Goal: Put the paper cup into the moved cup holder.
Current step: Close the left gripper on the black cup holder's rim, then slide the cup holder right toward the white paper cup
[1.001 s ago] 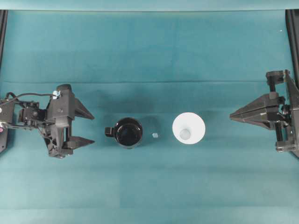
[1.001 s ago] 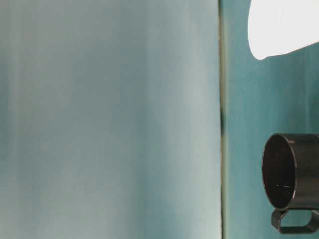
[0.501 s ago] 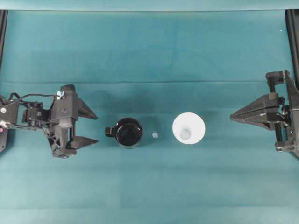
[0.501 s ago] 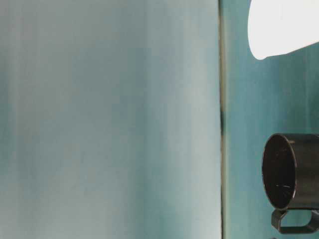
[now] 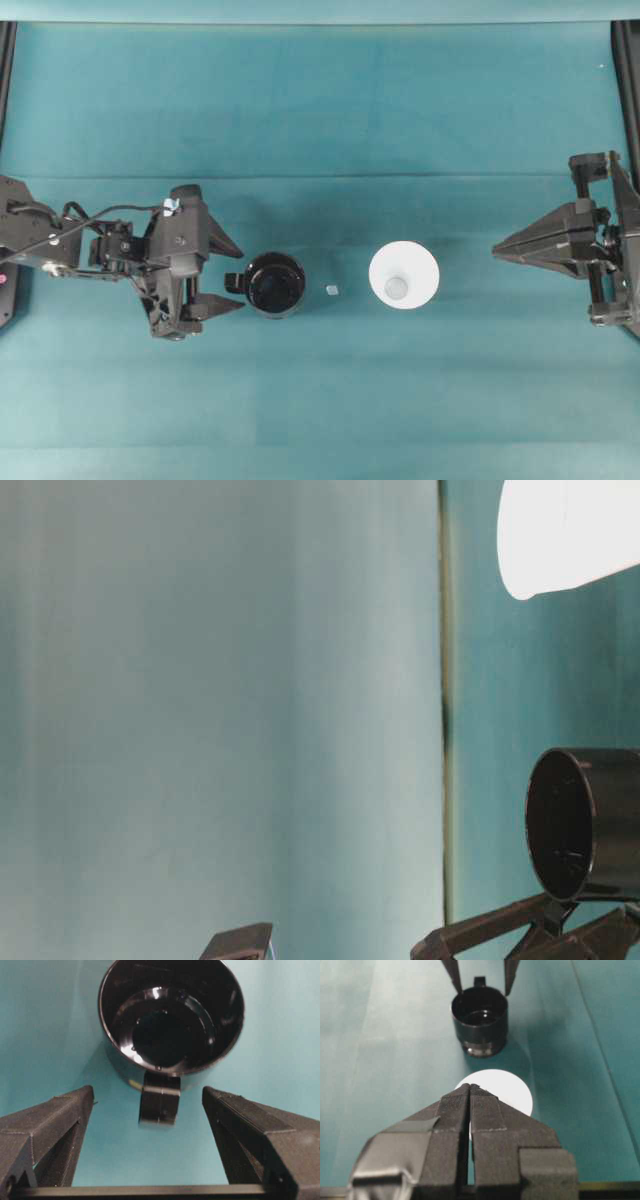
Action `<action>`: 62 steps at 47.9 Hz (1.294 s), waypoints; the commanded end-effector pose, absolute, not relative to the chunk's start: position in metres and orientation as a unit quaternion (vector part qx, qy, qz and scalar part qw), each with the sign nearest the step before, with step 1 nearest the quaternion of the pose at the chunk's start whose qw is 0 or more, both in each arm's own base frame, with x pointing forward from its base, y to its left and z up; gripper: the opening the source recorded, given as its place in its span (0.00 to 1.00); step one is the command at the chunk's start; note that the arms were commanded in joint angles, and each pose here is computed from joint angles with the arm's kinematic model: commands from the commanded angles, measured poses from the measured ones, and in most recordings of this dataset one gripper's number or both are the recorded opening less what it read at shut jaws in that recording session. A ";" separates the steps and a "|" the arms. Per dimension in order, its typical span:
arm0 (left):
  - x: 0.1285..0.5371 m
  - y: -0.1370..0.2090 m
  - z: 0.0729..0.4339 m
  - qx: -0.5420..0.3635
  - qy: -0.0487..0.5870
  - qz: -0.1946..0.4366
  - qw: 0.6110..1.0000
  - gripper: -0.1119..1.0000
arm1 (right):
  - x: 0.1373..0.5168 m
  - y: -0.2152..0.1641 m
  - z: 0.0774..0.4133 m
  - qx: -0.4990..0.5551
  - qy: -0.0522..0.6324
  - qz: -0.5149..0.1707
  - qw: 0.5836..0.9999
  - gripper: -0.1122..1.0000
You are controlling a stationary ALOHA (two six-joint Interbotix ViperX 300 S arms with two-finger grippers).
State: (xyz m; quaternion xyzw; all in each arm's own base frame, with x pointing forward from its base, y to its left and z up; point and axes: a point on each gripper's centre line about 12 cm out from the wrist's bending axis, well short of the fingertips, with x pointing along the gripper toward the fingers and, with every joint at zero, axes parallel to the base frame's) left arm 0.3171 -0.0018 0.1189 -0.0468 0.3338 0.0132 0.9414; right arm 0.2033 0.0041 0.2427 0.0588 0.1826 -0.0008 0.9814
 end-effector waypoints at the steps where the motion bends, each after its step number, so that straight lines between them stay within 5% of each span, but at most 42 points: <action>1: 0.320 -0.002 0.123 -0.046 0.326 0.012 0.944 0.90 | 0.207 0.004 0.250 0.064 0.174 0.000 0.983 0.12; 15: 0.320 -0.002 0.122 -0.045 0.327 0.011 0.944 0.74 | 0.207 0.004 0.251 0.064 0.173 0.000 0.983 0.12; 29: 0.322 -0.002 0.124 -0.041 0.322 0.010 0.946 0.28 | 0.207 0.004 0.250 0.064 0.174 0.000 0.983 0.12; 62: 0.382 -0.002 0.152 0.004 0.276 -0.005 0.961 0.27 | 0.207 0.004 0.251 0.065 0.172 0.000 0.983 0.12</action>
